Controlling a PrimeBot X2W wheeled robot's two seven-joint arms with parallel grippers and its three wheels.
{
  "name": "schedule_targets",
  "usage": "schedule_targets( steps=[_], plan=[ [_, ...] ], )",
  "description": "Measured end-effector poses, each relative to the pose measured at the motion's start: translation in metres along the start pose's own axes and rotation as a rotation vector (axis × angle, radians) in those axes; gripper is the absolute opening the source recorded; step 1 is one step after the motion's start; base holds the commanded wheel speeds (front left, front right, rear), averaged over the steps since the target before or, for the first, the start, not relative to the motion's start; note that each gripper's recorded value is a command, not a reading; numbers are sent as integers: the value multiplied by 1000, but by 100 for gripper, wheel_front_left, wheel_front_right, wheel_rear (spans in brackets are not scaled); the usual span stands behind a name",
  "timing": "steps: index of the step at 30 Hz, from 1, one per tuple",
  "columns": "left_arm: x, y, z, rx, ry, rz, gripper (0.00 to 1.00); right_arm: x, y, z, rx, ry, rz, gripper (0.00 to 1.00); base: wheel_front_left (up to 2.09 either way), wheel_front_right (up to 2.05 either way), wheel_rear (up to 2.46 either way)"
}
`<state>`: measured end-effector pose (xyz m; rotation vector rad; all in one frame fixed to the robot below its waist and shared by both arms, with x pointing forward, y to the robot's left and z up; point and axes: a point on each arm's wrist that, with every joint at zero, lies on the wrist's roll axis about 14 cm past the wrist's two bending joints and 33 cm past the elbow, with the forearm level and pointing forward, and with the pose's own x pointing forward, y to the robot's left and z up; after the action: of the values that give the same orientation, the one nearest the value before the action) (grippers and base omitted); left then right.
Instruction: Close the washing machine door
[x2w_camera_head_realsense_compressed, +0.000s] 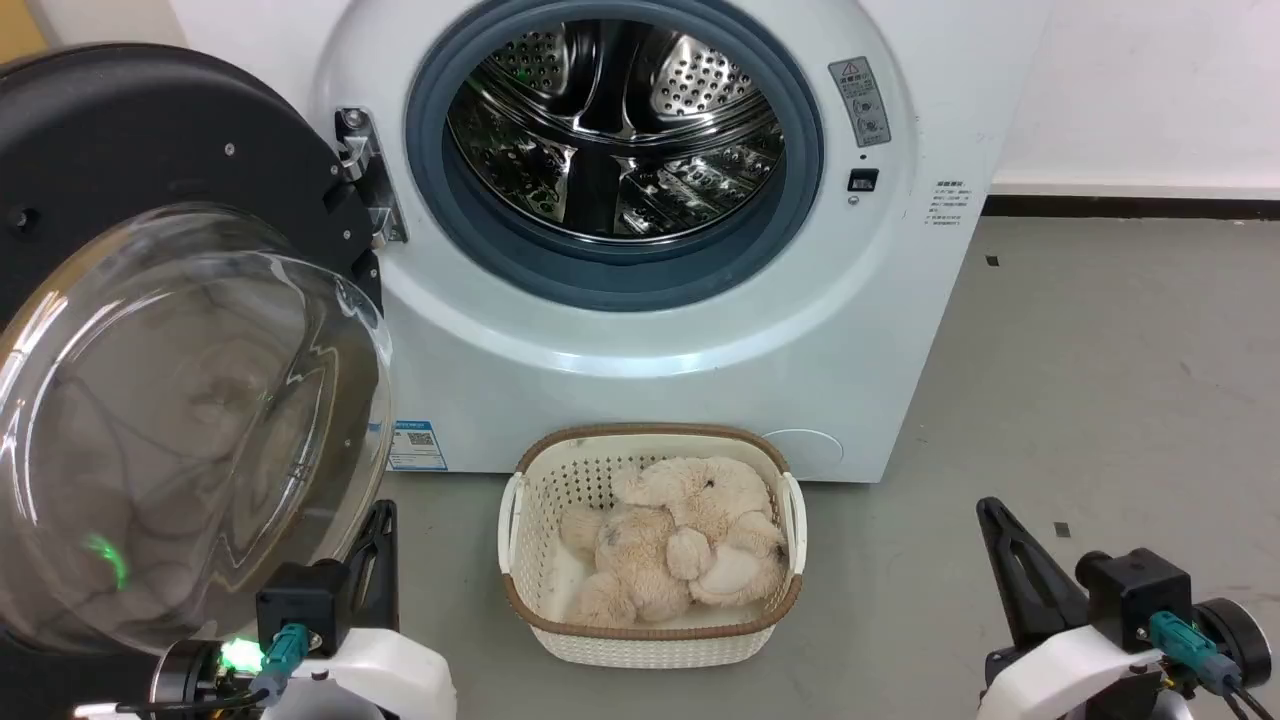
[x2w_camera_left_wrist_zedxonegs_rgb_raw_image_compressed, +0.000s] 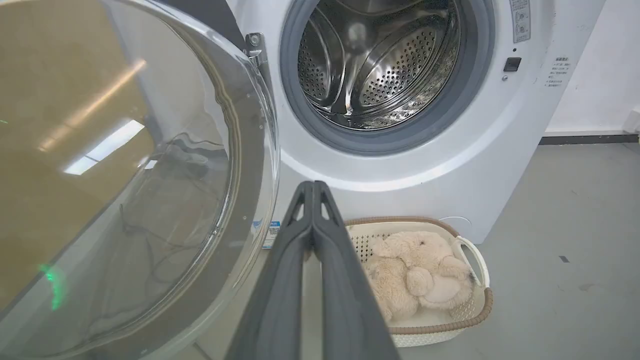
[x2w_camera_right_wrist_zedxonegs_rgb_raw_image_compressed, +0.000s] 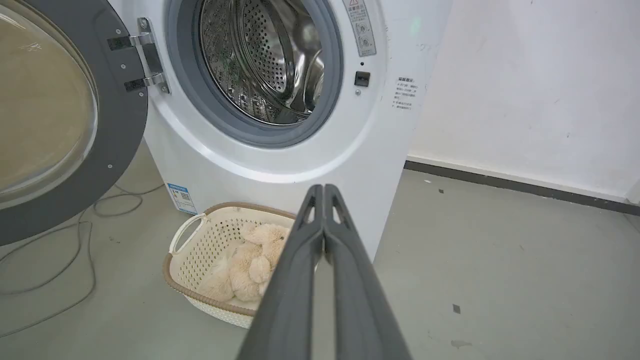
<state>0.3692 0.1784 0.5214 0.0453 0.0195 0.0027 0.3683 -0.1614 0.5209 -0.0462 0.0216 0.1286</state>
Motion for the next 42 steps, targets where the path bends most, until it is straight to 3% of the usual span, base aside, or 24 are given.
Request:
schedule_targets(
  steps=[31, 32, 42],
  plan=[
    [0, 0, 0, 2, 0, 1, 0, 0, 0, 0, 0, 0, 0, 0, 0, 0, 0],
    [0, 0, 0, 2, 0, 1, 100, 0, 0, 0, 1, 0, 0, 100, 0, 0, 0],
    [0, -1, -1, -1, -2, -2, 100, 0, -1, 0, 12, -4, -3, 100, 0, 0, 0]
  ],
)
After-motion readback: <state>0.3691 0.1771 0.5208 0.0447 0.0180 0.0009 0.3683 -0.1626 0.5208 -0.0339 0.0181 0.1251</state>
